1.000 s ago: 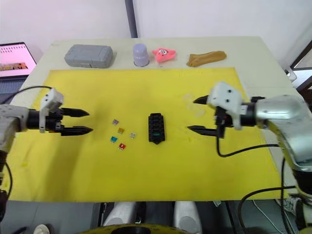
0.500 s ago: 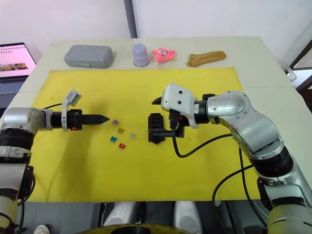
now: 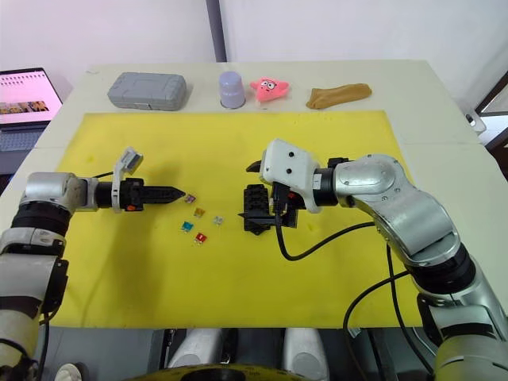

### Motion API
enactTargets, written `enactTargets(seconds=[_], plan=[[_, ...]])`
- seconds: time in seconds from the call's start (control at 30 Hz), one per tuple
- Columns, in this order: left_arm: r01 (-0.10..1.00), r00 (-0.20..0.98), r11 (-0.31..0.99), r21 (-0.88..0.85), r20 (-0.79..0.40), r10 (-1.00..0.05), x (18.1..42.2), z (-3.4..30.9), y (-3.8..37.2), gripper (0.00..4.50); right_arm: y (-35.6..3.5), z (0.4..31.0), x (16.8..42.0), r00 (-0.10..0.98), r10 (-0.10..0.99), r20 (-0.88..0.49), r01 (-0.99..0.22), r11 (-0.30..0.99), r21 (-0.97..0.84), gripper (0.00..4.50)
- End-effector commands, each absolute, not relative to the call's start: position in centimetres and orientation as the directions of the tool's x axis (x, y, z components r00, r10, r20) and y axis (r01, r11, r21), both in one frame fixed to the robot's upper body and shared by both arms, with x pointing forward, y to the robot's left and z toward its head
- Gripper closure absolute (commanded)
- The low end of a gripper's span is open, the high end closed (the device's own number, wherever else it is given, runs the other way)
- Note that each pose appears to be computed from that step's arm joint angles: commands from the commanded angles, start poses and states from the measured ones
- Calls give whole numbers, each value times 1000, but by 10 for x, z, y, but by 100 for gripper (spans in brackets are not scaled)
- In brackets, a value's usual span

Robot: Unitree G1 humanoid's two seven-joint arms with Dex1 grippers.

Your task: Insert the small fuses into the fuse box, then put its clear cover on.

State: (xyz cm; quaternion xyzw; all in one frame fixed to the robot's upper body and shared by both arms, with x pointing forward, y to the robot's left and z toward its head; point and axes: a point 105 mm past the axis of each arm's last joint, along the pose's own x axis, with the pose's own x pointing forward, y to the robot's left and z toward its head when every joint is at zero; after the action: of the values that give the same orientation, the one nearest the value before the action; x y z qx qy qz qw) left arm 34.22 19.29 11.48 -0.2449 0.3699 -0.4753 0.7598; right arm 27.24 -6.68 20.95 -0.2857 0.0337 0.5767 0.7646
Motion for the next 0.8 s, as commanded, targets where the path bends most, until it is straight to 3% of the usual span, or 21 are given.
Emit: enactTargets(seconds=[0.03, 0.33, 0.43, 0.5, 0.73, 0.8], plan=[[539, 206, 388, -747, -330, -921, 339, 107, 179, 132, -65, 219, 266, 338, 871, -357, -883, 162, -441, 0], [542, 187, 388, -745, -343, -921, 342, 101, 172, 132, -66, 219, 266, 357, 865, -353, -878, 181, -443, 0], [534, 207, 405, -742, -349, -914, 345, 100, 175, 220, -66, 219, 266, 358, 864, -353, -878, 182, -443, 0], [533, 210, 411, -740, -354, -911, 345, 100, 176, 315, -67, 219, 266, 357, 864, -356, -878, 180, -443, 0], [526, 234, 425, -737, -355, -905, 348, 99, 179, 315, -68, 218, 267, 359, 862, -358, -877, 180, -446, 0], [528, 235, 426, -734, -356, -904, 348, 98, 180, 374, -68, 218, 268, 360, 862, -357, -876, 181, -447, 0]])
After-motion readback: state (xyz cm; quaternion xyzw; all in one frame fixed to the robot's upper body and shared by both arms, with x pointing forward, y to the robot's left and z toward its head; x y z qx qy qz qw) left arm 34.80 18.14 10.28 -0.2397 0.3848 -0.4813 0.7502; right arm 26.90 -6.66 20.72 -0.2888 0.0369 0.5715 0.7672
